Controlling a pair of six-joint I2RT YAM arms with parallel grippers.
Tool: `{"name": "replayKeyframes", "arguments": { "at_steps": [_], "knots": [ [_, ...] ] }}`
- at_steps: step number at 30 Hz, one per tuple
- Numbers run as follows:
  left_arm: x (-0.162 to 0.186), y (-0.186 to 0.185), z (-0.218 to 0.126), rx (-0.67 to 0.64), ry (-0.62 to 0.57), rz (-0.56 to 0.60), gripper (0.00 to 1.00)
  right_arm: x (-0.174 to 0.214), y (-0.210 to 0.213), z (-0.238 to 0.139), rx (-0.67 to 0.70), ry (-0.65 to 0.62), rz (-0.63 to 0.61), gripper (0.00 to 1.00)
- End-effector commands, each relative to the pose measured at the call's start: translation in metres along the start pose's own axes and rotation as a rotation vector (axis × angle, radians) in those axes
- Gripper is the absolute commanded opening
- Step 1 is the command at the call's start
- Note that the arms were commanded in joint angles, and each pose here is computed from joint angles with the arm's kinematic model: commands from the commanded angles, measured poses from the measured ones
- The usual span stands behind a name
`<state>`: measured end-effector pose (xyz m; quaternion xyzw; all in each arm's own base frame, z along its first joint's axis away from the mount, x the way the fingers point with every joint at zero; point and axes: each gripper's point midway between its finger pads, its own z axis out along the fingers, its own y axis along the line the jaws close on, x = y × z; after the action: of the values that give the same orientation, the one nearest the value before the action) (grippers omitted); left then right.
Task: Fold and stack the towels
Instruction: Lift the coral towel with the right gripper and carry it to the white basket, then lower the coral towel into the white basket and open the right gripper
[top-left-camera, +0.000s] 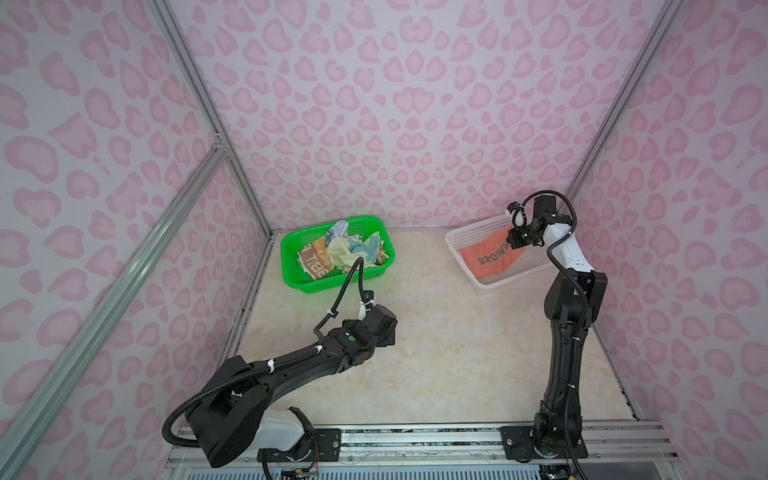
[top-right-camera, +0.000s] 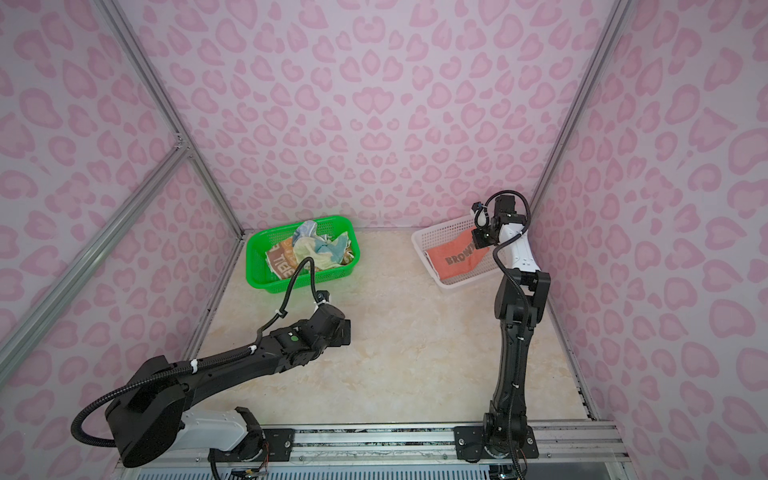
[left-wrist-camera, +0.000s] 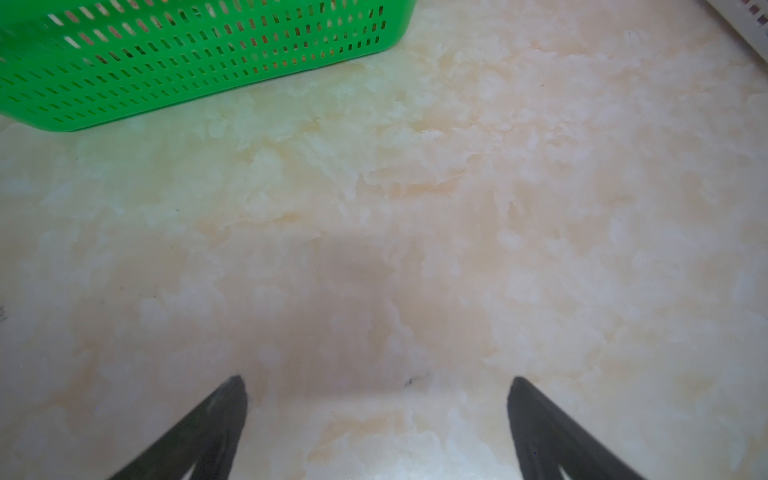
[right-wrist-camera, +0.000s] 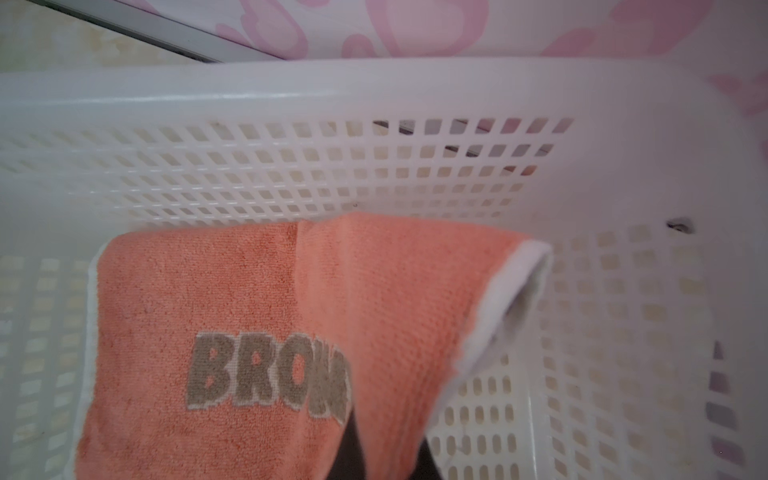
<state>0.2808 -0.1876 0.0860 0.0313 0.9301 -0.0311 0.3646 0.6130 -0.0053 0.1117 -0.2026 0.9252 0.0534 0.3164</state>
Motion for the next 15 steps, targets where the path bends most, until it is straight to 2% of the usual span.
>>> {"name": "replayKeyframes", "arguments": {
  "at_steps": [1,3,4,5,15],
  "knots": [
    [-0.002,0.001,0.001,-0.01,-0.011,-0.002,1.0,0.008,-0.004,0.007,0.017,0.028,0.027,0.43],
    [-0.001,0.002,0.0,-0.01,-0.011,0.0,1.0,0.007,-0.006,0.007,0.028,0.026,0.046,0.64],
    [-0.002,0.002,0.0,-0.008,-0.013,0.001,1.0,0.005,-0.007,0.005,0.033,0.021,0.053,0.84],
    [-0.001,0.003,0.0,-0.009,-0.013,0.002,1.0,0.005,-0.008,0.003,0.04,0.018,0.068,0.98],
    [-0.002,0.01,-0.005,-0.016,-0.045,-0.009,0.98,-0.015,-0.009,-0.027,0.109,-0.058,0.102,0.99]
  ]
}}
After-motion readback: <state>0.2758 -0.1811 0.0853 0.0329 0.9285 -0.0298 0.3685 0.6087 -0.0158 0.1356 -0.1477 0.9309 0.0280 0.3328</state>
